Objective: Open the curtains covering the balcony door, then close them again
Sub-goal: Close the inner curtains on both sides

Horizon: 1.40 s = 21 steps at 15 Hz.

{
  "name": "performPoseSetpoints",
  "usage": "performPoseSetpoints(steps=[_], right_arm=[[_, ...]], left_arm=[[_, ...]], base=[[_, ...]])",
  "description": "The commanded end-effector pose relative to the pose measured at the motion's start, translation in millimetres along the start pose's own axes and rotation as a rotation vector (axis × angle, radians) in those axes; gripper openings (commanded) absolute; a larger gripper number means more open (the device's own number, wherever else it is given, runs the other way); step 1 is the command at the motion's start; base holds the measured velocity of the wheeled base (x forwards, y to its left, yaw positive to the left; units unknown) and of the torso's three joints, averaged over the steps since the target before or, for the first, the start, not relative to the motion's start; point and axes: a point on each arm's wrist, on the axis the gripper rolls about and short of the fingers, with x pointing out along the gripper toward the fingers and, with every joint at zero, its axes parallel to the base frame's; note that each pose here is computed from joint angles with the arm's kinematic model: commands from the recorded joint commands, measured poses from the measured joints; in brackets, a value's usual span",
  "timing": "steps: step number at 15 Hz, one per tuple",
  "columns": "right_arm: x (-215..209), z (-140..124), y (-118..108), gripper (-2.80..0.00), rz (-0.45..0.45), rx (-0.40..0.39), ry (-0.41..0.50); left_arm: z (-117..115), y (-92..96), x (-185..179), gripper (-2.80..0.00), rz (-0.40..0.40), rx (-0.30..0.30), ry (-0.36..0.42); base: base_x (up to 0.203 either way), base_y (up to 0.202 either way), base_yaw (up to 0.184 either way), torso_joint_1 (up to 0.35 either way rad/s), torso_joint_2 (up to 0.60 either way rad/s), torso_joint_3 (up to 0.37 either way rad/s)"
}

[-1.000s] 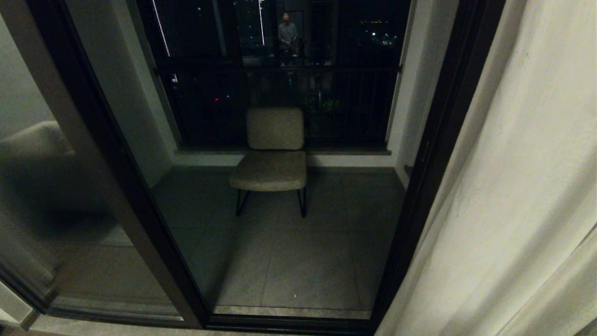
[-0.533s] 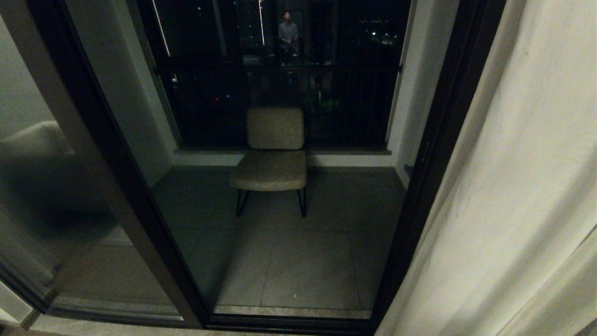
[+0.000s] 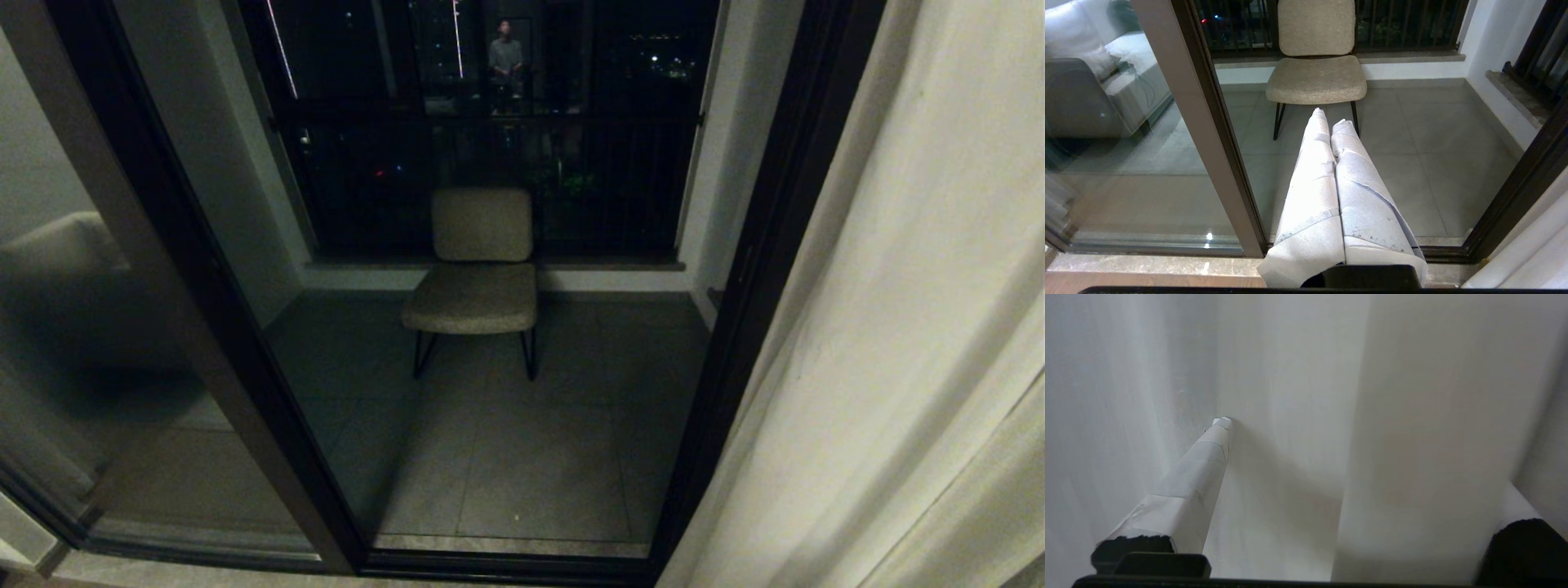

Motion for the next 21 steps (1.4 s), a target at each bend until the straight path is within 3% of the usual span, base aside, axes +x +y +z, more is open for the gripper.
performPoseSetpoints(steps=[1, 12, 13, 21], right_arm=[[19.0, -8.4, 5.8, 0.0, 0.034, 0.011, 0.012], [48.8, -22.0, 24.9, 0.0, 0.107, 0.031, -0.01], [48.8, -21.7, 24.9, -2.8, 0.106, 0.031, -0.011], [41.7, -16.2, 30.8, -2.8, 0.118, 0.034, -0.045]], left_arm=[[0.0, 0.0, 0.0, -2.8, 0.0, 0.0, 0.0], [0.1, 0.0, 0.0, -2.8, 0.0, 0.0, -0.002], [0.0, 0.0, 0.0, -2.8, 0.0, 0.0, 0.0], [0.0, 0.0, 0.0, -2.8, 0.0, 0.0, 0.0]], base=[[0.0, 0.0, 0.0, 0.0, 0.0, 0.0], [0.0, 0.0, 0.0, 0.0, 0.0, 0.0], [0.0, 0.0, 0.0, 0.0, 0.0, 0.0], [0.0, 0.0, 0.0, 0.0, 0.0, 0.0]])
